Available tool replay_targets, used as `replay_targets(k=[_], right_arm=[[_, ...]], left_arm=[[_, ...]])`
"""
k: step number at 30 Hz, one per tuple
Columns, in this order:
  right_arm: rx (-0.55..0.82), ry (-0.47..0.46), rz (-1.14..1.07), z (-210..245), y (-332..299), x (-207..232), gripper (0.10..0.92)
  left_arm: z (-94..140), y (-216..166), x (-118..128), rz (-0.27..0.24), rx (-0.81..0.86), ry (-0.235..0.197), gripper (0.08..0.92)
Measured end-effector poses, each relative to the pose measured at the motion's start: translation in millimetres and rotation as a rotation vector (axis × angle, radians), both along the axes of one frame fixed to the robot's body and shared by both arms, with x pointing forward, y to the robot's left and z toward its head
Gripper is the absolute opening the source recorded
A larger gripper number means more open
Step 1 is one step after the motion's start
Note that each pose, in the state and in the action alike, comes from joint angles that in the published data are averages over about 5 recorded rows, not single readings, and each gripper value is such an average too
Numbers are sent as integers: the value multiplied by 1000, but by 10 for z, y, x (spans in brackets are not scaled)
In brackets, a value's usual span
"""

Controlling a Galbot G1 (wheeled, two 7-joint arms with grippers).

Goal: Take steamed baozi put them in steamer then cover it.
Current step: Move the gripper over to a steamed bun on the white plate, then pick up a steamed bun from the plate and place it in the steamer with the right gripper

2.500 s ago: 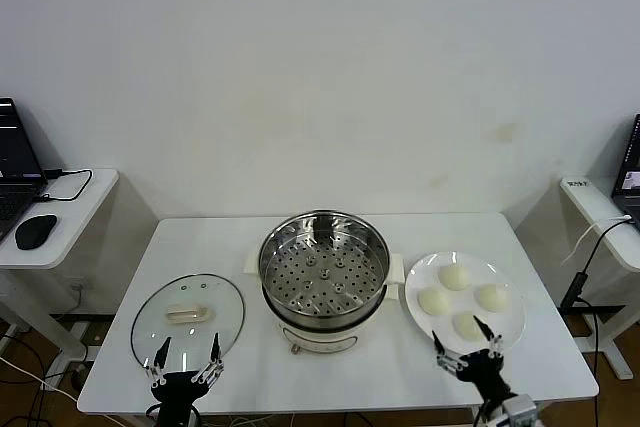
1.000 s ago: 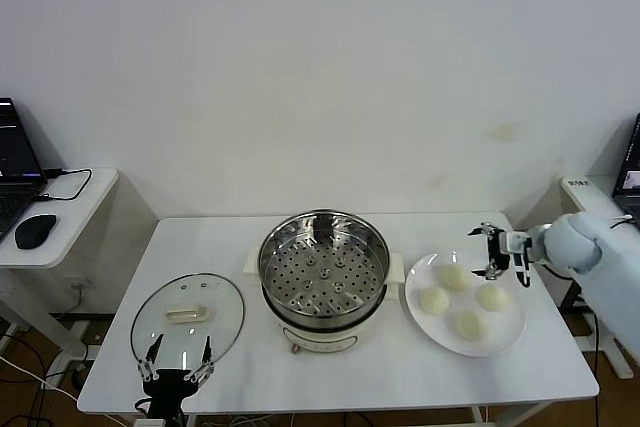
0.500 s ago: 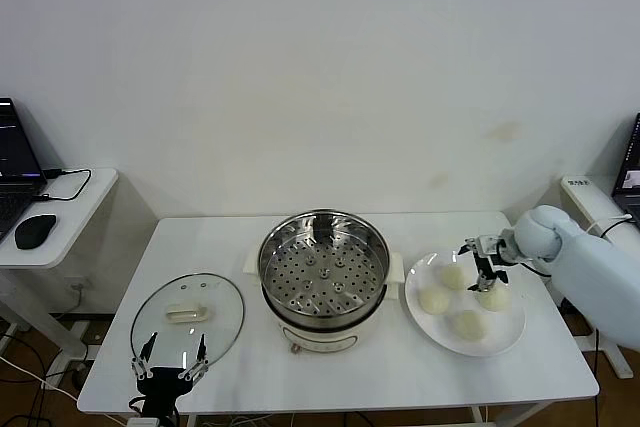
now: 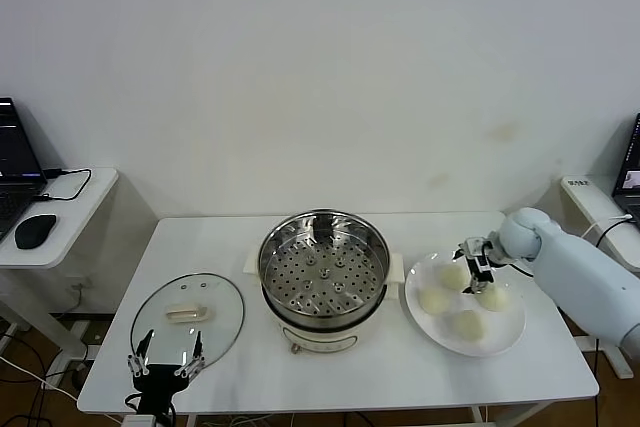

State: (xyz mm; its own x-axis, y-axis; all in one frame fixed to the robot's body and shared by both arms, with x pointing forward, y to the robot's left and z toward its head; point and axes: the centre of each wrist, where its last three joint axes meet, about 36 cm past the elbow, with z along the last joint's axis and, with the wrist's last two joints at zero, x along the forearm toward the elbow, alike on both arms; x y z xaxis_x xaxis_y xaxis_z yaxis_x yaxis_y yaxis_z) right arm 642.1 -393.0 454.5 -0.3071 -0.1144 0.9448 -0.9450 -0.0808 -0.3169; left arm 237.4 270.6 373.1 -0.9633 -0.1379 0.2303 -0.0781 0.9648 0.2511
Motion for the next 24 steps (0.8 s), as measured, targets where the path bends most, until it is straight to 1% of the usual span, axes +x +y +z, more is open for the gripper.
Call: replay_targets(k=[17, 22, 24], right_arm=[[-11, 9, -12, -86, 35, 77, 638], [-15, 11, -13, -75, 15, 71, 540], [-17, 10, -12, -54, 2, 67, 518]], left_arm=[[9, 16, 5, 8, 0, -7, 823], [26, 13, 9, 7, -2, -13, 823], [31, 14, 11, 6, -1, -14, 823]])
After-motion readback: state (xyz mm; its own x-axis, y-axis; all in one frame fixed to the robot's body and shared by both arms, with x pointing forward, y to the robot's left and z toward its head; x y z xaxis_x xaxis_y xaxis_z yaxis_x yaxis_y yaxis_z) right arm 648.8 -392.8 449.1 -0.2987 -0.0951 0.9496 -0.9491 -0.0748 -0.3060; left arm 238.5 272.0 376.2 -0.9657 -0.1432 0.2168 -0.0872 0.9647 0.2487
